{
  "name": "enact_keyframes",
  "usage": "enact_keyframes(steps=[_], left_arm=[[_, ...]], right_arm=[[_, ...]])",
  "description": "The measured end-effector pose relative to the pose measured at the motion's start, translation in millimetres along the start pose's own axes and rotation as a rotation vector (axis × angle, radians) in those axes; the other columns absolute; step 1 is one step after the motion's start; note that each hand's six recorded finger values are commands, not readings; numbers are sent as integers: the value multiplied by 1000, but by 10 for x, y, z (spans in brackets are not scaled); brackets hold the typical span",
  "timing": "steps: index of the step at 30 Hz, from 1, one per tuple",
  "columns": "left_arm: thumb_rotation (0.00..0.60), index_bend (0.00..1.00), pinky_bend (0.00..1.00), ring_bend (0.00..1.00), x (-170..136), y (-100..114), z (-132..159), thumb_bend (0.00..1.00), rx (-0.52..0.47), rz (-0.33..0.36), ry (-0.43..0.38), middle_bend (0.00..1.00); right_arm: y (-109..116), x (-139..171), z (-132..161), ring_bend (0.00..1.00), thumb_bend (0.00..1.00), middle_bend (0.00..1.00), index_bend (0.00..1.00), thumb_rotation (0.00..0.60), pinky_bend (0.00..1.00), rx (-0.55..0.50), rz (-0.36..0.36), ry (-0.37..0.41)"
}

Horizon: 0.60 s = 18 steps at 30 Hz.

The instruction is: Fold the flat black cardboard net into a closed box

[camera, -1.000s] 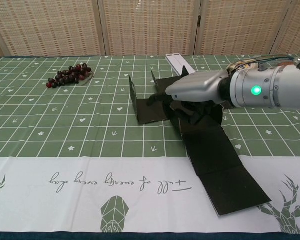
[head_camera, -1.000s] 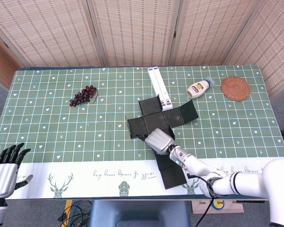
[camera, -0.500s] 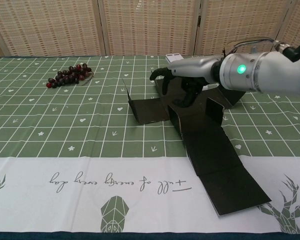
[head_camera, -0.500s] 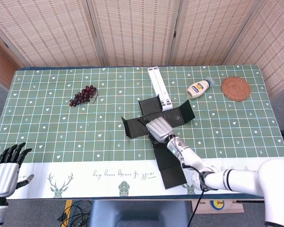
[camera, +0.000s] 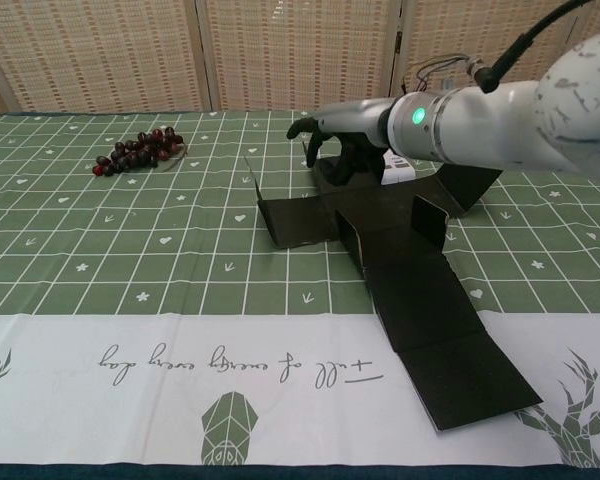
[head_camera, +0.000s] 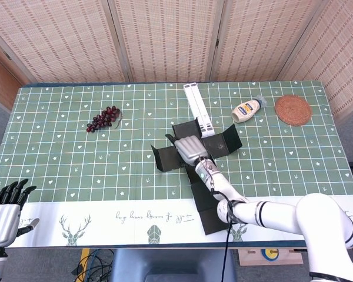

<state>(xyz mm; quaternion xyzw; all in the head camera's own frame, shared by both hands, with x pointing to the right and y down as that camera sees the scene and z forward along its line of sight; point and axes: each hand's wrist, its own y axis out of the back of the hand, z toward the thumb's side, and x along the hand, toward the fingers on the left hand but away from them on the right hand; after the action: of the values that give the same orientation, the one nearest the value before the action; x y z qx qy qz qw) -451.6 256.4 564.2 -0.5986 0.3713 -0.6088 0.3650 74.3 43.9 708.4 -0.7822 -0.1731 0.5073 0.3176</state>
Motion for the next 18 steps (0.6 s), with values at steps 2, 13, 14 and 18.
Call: enact_keyframes(steps=[2, 13, 14, 18], left_arm=[[600, 204, 119, 90, -4, -6, -4, 119, -1, -1, 1, 116], [600, 204, 120, 90, -14, -31, -5, 120, 1, -10, 2, 116], [600, 204, 120, 90, -20, -32, -9, 119, 0, -10, 4, 116], [600, 204, 119, 90, -40, -36, -31, 119, 2, -14, 14, 116]], right_arm=[[33, -27, -9, 816, 773, 182, 0, 600, 1000, -19, -8, -19], [-26, -199, -163, 815, 823, 147, 0, 600, 1000, -55, 36, -134], [-45, -226, -172, 815, 827, 146, 0, 600, 1000, -52, 44, -144], [-124, -309, -197, 815, 833, 146, 0, 600, 1000, -45, 75, -171]])
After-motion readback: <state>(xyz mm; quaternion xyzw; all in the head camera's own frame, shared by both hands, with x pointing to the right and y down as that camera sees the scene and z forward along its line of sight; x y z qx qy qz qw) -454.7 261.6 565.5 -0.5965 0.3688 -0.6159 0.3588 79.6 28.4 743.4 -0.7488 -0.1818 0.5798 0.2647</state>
